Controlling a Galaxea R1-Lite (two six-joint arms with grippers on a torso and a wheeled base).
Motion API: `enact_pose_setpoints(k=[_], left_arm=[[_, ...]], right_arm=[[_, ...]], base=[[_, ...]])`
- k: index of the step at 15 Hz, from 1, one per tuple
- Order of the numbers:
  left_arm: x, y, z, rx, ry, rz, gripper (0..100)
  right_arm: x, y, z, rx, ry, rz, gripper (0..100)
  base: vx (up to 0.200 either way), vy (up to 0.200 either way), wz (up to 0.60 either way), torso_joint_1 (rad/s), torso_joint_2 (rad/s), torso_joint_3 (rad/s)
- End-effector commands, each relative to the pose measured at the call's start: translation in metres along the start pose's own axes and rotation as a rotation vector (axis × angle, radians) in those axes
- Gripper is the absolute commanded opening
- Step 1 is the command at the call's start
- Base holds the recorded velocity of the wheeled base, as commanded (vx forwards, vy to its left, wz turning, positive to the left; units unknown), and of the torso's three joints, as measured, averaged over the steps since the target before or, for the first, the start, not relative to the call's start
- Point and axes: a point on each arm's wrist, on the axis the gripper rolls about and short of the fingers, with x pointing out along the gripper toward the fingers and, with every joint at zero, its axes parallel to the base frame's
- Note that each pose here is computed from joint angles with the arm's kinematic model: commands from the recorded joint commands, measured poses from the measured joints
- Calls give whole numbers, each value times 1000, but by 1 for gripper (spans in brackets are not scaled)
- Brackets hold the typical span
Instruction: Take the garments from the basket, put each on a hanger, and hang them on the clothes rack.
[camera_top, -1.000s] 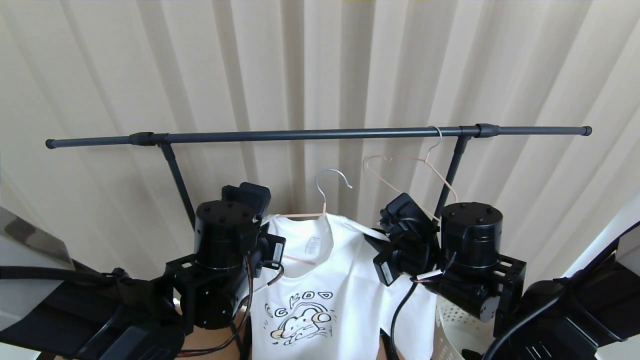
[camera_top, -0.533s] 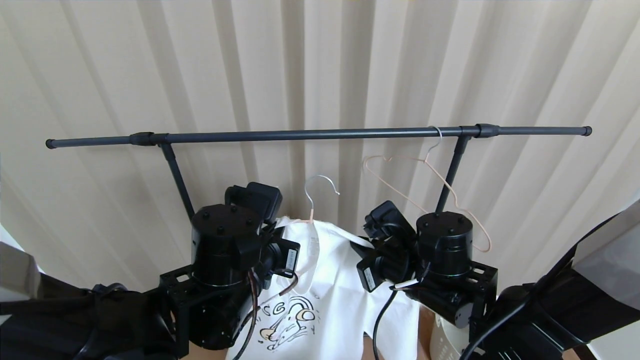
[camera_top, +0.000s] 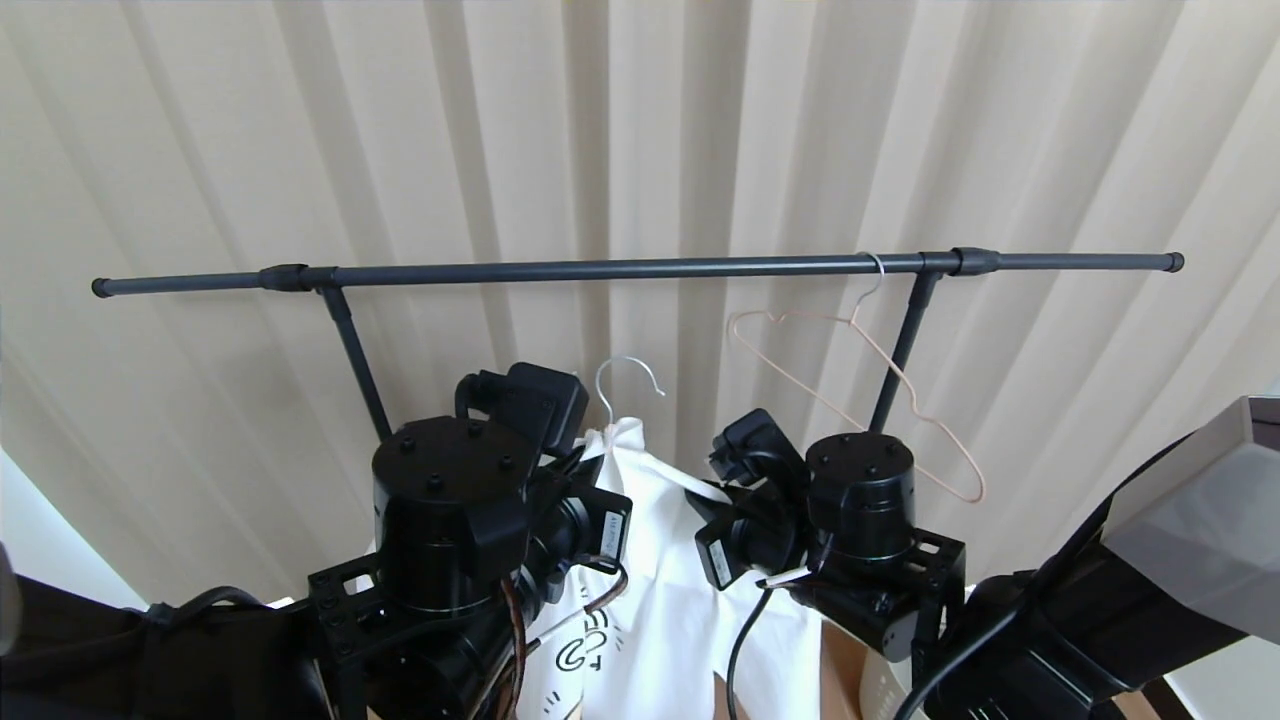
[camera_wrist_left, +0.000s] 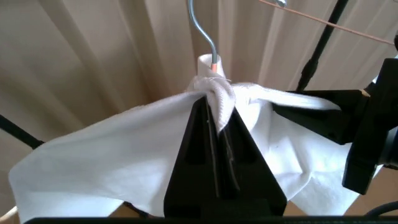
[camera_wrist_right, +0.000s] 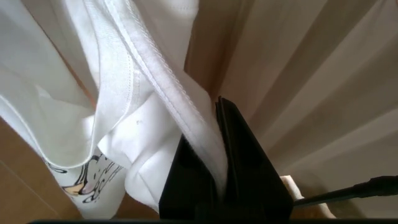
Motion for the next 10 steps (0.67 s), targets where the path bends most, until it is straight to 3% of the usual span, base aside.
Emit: enact_pose_setpoints(k=[1, 5, 10], left_arm=[[0, 1, 0, -2, -1, 4, 0], [4, 7, 4, -28, -10, 28, 0], [7, 9, 5, -46, -19, 38, 0]], right_arm=[[-4, -2, 11, 23, -35, -4, 0], [-12, -16, 26, 48, -87, -37, 0], [-19, -17, 35, 75, -119, -28, 0]], base=[[0, 0, 0, 0, 0, 0], [0, 0, 0, 0, 0, 0], [0, 0, 0, 0, 0, 0]])
